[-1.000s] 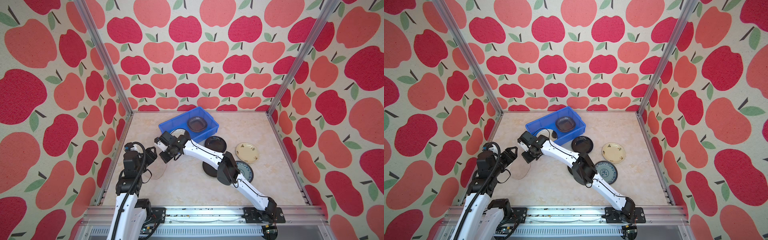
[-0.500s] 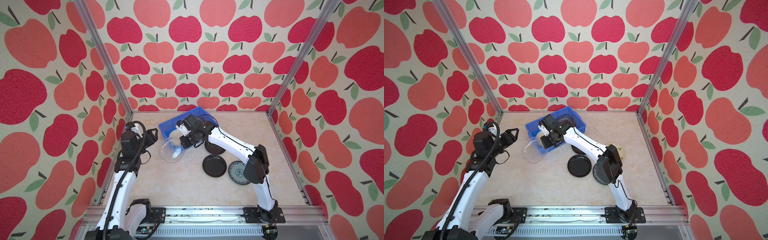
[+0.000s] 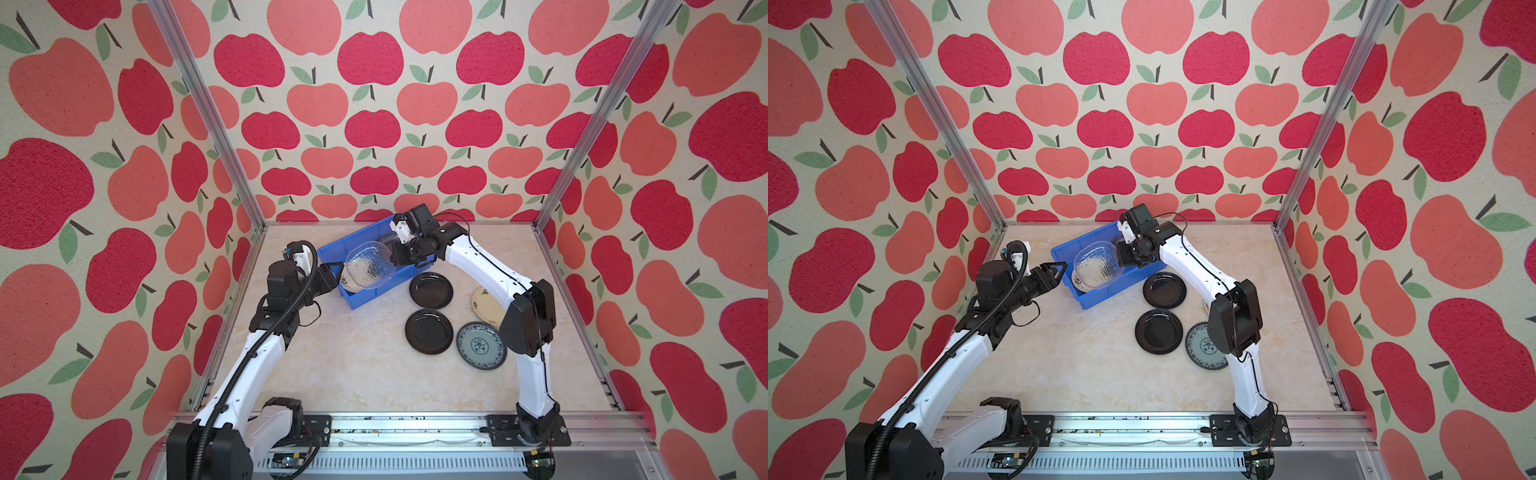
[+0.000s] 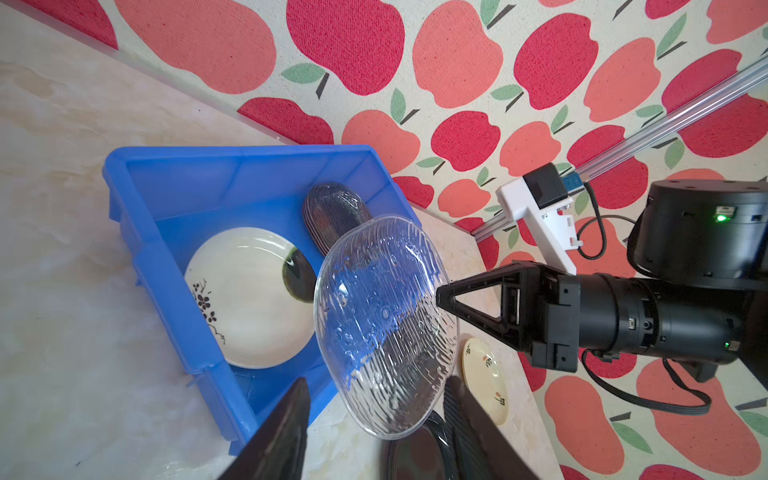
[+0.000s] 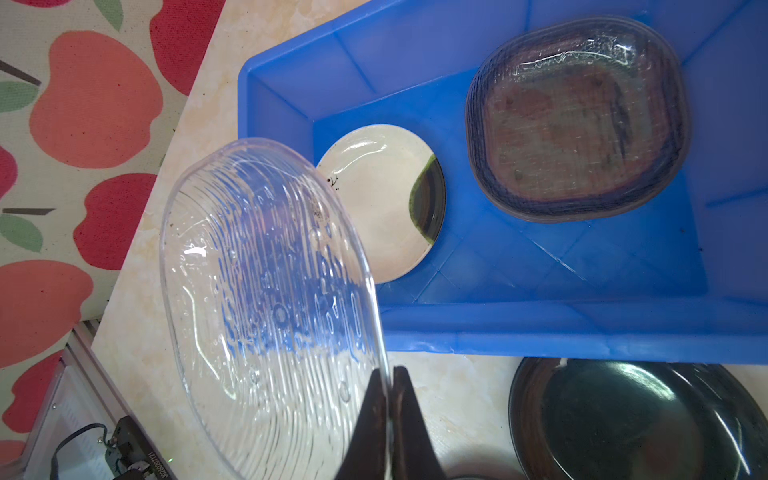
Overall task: Place the plates into the plastic bin on the countertop
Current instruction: 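Lift the glass plate toward the bin while the left gripper grasps it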
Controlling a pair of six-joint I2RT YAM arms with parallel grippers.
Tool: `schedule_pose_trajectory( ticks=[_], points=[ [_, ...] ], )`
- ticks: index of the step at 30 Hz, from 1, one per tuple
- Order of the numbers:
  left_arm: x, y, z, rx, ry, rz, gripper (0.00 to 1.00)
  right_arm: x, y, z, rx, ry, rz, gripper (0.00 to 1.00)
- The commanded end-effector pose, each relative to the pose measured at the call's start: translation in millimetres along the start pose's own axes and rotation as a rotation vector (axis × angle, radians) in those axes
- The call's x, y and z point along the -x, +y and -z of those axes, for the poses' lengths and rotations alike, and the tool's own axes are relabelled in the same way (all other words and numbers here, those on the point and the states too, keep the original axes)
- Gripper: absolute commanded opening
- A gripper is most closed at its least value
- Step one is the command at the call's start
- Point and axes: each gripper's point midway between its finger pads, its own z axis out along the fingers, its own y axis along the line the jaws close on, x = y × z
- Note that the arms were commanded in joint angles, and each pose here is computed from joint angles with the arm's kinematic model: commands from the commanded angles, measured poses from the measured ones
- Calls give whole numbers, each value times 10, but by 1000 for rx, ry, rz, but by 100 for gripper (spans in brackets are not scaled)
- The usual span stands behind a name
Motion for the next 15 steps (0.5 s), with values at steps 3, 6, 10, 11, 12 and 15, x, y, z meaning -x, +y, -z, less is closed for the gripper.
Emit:
schedule_pose_trajectory(
  ticks=[3,6,10,11,12,15],
  points=[
    [-80,15,-169,-29,24,17,48,198,236,134,134,-49,-38,0],
    [-104,60,-232,-15,30,24,47,193,283,156,161,-45,-43,0],
    [-121,169,-326,34,29,28,46,149,305,167,176,-45,-45,0],
    [-133,198,-360,43,34,34,44,132,302,162,178,-44,-45,0],
    [-132,216,-384,49,35,38,42,131,297,162,175,-46,-46,0],
    [-147,251,-459,61,46,50,33,99,292,155,161,-41,-37,0]
  ],
)
